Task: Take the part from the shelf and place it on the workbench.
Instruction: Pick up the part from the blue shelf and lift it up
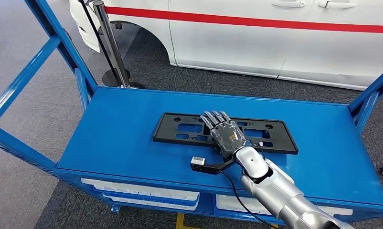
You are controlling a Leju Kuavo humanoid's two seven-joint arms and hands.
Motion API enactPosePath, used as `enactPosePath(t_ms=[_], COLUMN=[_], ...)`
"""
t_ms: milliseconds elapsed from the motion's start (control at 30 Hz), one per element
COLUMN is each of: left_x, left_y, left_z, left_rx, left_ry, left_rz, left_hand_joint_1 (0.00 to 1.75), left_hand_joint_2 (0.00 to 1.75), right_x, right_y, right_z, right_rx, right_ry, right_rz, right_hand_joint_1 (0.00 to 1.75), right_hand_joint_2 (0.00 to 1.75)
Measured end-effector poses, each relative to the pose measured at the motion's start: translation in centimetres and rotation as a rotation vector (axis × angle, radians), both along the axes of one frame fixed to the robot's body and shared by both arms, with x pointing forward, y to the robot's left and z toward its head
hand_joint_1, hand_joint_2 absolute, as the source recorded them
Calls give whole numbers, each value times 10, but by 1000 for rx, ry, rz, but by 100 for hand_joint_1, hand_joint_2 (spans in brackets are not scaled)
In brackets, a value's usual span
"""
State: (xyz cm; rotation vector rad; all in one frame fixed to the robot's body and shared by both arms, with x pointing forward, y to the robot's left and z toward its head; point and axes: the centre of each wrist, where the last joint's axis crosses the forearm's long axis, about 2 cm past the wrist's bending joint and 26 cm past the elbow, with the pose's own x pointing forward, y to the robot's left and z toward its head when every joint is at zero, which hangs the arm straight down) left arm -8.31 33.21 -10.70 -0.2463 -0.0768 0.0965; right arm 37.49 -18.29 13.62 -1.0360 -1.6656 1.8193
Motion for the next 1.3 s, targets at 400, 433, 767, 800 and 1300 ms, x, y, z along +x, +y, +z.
enactPosePath(t_ms=[400, 433, 767, 800, 1300], left_x=[0, 1, 2, 2, 3], left_y=[0, 0, -2, -2, -4], left_z=[0, 0, 0, 0, -1], left_rx=[6, 6, 7, 7, 3], left_ry=[9, 10, 10, 9, 8], left_rz=[7, 9, 25, 26, 20], left_hand_joint_1=[0, 0, 0, 0, 0], left_hand_joint_2=[0, 0, 0, 0, 175], right_x=[9, 9, 5, 5, 5], right_y=[-13, -13, -14, -13, -11], right_z=[-8, -9, -15, -14, -12], right_rx=[-94, -96, -106, -103, -90], right_ry=[25, 29, 72, 71, 72], right_rz=[-87, -86, -81, -80, -64], right_hand_joint_1=[174, 174, 175, 175, 175], right_hand_joint_2=[175, 175, 175, 175, 175])
